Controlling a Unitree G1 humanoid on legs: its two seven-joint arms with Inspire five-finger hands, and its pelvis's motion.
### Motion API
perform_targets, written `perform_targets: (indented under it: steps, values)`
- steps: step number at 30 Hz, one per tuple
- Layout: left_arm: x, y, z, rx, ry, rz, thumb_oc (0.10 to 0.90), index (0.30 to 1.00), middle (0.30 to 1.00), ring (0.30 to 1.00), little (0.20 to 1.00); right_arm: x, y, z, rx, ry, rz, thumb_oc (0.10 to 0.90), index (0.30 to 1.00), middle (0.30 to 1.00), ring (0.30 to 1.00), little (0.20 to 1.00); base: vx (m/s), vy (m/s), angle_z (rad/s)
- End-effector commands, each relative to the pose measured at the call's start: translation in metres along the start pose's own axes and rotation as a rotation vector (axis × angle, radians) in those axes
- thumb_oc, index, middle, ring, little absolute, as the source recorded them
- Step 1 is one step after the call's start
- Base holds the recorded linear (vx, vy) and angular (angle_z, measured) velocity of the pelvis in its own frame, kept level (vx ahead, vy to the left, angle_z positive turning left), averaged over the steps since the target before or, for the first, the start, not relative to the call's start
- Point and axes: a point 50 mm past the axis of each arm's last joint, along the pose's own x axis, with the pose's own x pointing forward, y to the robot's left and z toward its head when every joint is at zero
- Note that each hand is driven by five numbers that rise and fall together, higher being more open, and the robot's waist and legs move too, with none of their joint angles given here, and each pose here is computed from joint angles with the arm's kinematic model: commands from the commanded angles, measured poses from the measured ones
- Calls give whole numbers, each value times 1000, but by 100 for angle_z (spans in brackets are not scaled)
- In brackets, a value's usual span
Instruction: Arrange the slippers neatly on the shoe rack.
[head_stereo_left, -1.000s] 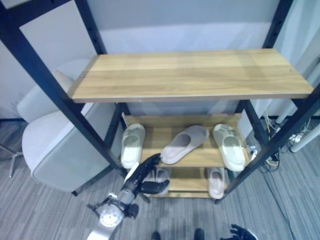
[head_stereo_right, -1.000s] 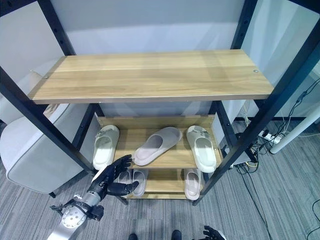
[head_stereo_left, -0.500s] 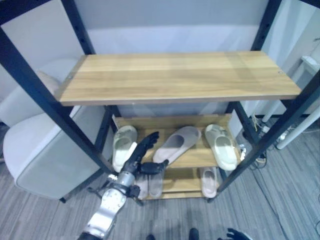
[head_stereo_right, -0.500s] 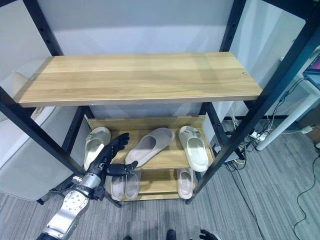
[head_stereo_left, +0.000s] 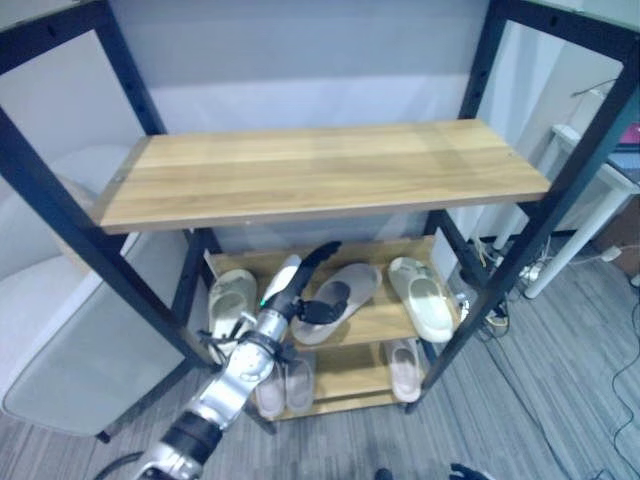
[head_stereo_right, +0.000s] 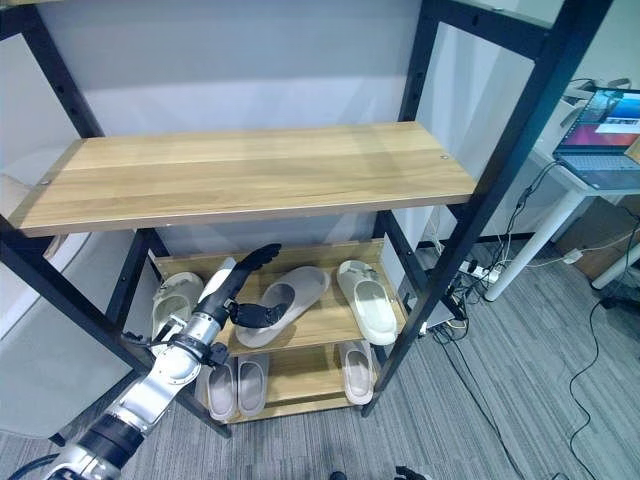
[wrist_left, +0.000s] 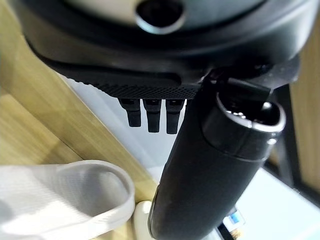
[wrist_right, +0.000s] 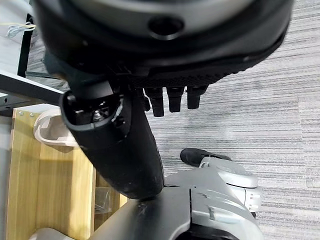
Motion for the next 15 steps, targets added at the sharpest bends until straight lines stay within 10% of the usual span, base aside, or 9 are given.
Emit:
perform_targets:
  steps: [1,15]
  values:
    - [42,34,55,109,-256,123,800,900,900,900,900,-1,-8,5,-68,-28,26,800,900,900,900,900,13,23,-12]
    - [61,67,48,295,-187,242,800,900,900,900,900,0,-21,16,-40,-65,-13,800,900,900,900,900,-2,14,-9]
